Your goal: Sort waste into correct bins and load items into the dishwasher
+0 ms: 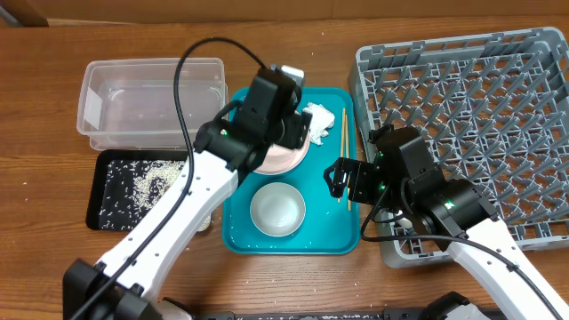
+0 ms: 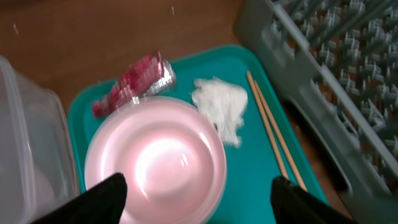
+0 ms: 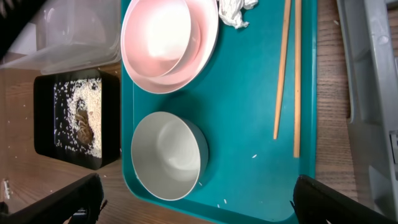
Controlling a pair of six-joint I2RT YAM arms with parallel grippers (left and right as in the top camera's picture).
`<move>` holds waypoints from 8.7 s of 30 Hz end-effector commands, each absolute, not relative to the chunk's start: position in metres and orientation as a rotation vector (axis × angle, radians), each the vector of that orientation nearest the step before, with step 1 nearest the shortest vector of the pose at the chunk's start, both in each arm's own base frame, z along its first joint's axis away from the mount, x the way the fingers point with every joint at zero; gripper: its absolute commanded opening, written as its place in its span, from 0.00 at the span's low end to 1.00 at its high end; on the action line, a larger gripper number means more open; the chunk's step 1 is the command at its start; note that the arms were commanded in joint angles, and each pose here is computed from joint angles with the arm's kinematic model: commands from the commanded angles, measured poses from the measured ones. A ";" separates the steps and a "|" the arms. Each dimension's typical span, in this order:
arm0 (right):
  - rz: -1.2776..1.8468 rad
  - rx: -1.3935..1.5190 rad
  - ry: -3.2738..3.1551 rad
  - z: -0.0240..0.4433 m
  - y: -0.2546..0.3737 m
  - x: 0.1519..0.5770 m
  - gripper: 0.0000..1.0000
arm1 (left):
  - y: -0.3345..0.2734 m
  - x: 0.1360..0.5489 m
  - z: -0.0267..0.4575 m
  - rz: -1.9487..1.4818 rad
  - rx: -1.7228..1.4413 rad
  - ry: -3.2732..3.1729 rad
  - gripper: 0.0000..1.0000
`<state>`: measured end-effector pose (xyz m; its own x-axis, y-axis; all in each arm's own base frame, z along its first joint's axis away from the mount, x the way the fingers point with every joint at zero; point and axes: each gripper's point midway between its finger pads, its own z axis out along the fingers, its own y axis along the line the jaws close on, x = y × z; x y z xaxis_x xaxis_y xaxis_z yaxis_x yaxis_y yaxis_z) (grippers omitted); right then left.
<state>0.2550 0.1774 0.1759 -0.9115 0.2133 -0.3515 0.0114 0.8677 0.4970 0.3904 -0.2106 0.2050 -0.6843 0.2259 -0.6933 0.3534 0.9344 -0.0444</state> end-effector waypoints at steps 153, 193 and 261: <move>0.617 0.192 2.684 0.175 0.163 0.244 1.00 | -0.083 0.371 0.239 -0.045 0.083 2.933 0.76; 0.513 0.294 2.542 0.197 0.134 0.279 1.00 | -0.132 0.215 0.190 -0.343 0.072 2.993 1.00; 0.522 0.205 2.753 0.179 0.140 0.256 1.00 | -0.125 0.226 0.254 -0.201 0.151 2.538 1.00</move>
<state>0.2512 0.1372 0.1698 -0.9423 0.2037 -0.2657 0.0953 0.9239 0.3705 0.2249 -0.1356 0.2401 -0.8547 0.0779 -0.5133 0.1679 0.9770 -0.1314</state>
